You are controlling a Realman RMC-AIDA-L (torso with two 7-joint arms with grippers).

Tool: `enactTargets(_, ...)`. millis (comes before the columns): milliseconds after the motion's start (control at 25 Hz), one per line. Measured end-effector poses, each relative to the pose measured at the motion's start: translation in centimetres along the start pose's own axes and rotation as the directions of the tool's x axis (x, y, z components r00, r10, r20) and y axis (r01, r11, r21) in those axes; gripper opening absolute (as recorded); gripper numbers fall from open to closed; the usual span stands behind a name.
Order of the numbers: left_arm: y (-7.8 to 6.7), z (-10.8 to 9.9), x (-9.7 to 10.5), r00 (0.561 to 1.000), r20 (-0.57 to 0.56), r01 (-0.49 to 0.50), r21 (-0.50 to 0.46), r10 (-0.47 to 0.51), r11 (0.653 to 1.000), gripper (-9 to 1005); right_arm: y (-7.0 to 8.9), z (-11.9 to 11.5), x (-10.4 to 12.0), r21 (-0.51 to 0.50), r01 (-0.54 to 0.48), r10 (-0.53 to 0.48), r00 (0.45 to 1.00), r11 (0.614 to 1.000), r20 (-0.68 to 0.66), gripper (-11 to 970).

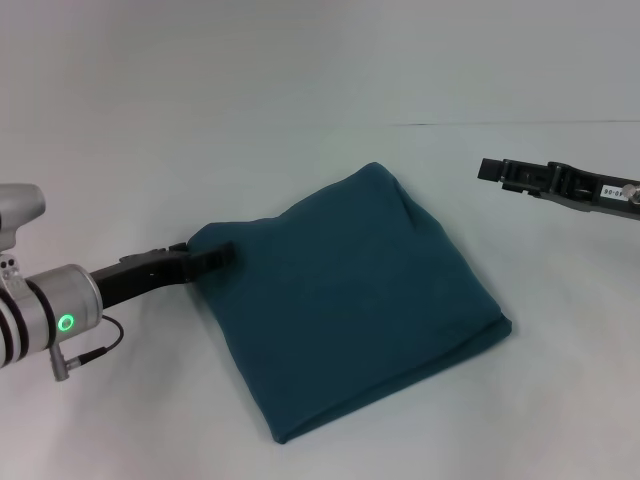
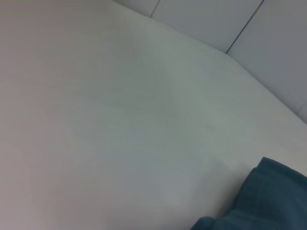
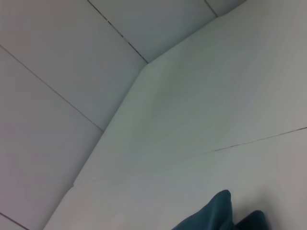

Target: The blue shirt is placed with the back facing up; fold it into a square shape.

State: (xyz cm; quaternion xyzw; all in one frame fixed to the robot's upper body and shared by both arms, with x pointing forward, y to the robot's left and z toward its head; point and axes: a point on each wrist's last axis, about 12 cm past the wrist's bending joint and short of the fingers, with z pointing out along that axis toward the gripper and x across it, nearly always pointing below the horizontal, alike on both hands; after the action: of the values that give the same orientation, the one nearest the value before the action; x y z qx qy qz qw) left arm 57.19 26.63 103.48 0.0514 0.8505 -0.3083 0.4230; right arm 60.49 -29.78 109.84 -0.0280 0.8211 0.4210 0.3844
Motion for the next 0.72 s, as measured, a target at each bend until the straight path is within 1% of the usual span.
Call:
enactTargets(200,-0.27,0.25,0.04,1.0,-0.009,-0.008,0.008,0.008,1.0,851,0.03,0.07,0.01,0.0,0.0,0.0,1.0,1.0,0.001,690)
enactTargets(640,-0.34,0.32,0.04,1.0,-0.01,-0.012,0.011,0.012,1.0,849,-0.07,0.01,0.05,0.005,0.002,-0.002,1.0,1.0,0.003,688)
enactTargets(720,-0.36,0.32,0.02,1.0,-0.009,-0.014,0.012,0.014,1.0,772,-0.08,0.0,0.05,0.006,0.002,-0.002,1.0,1.0,0.003,688)
